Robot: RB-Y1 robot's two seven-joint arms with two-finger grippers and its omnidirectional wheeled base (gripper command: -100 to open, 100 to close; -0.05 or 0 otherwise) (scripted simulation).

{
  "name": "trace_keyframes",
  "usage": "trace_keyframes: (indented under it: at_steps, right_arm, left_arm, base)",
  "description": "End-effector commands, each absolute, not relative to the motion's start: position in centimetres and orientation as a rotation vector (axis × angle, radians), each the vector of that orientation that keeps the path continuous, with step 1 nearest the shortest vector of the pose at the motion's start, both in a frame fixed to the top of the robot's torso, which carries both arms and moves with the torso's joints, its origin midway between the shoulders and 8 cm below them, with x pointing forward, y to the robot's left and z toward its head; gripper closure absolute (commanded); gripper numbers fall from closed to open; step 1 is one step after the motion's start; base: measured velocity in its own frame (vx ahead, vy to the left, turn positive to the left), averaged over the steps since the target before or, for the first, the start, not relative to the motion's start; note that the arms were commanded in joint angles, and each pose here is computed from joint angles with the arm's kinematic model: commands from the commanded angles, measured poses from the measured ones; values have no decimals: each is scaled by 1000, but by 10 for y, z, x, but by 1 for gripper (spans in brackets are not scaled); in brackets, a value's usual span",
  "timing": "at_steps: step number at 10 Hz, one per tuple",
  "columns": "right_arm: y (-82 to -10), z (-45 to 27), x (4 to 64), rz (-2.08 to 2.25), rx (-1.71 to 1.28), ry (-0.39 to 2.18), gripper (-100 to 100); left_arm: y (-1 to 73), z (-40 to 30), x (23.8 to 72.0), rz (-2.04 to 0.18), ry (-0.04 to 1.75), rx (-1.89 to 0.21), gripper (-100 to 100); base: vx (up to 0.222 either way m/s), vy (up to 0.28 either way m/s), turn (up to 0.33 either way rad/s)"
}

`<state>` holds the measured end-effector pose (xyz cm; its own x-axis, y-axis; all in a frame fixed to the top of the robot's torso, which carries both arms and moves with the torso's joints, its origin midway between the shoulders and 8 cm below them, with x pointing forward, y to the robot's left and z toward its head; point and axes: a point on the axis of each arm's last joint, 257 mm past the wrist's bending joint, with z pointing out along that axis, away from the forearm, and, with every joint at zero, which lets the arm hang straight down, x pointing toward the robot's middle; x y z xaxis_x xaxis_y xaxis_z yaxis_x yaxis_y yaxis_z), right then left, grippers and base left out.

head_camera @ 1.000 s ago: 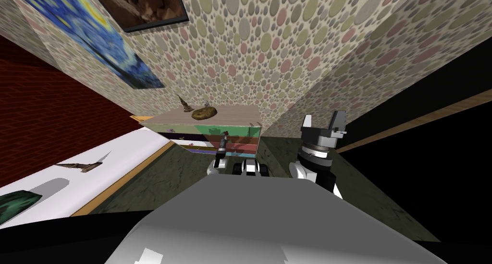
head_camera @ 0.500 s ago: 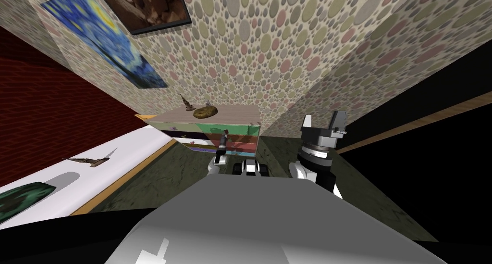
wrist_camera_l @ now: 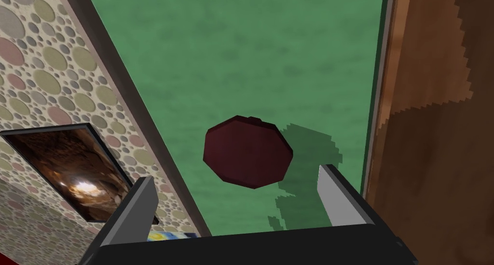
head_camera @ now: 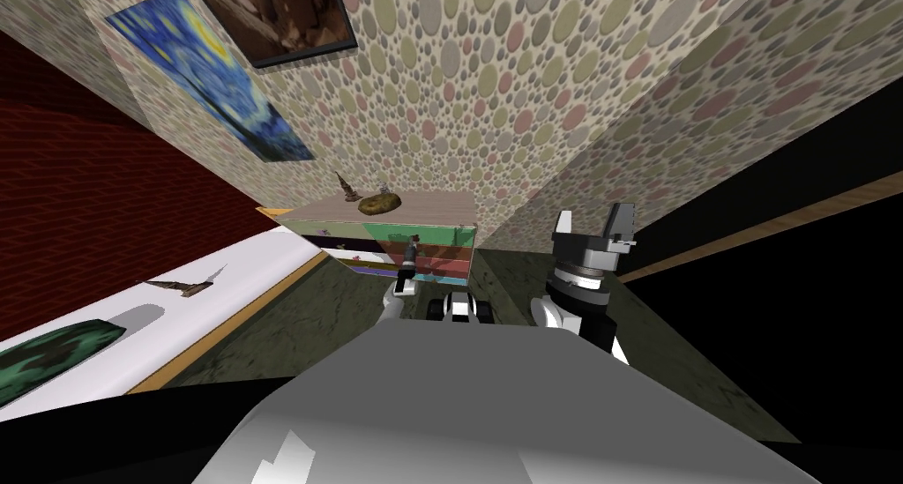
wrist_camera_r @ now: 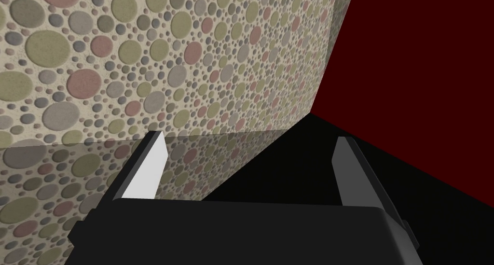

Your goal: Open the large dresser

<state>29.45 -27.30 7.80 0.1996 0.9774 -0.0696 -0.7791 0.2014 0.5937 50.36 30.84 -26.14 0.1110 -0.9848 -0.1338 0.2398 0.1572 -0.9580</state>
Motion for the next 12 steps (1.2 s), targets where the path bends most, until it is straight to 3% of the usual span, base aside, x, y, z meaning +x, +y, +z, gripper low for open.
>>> trace_keyframes:
  at_steps: [1, 6, 7, 9, 12]
  right_arm:
    - [-273, 78, 295, 1297, 486, 490, 0]
    - [-273, 78, 295, 1297, 486, 490, 0]
    - [-273, 78, 295, 1297, 486, 490, 0]
    - [-273, 78, 295, 1297, 486, 490, 0]
    - [-273, 78, 295, 1297, 486, 490, 0]
  left_arm:
    - [300, -262, 515, -1156, 1022, -1013, -100]
    - [295, -254, 526, -1165, 1018, -1024, -100]
    - [295, -263, 518, -1163, 1019, -1027, 100]
    - [296, -256, 524, -1167, 1021, -1026, 100]
    - [295, -248, 528, -1175, 1019, -1016, 100]
  base:
    - [-30, -20, 33]
    - [16, -9, 9]
    - [-34, 3, -9]
    - [-57, -7, 12]
    - [-196, 16, 20]
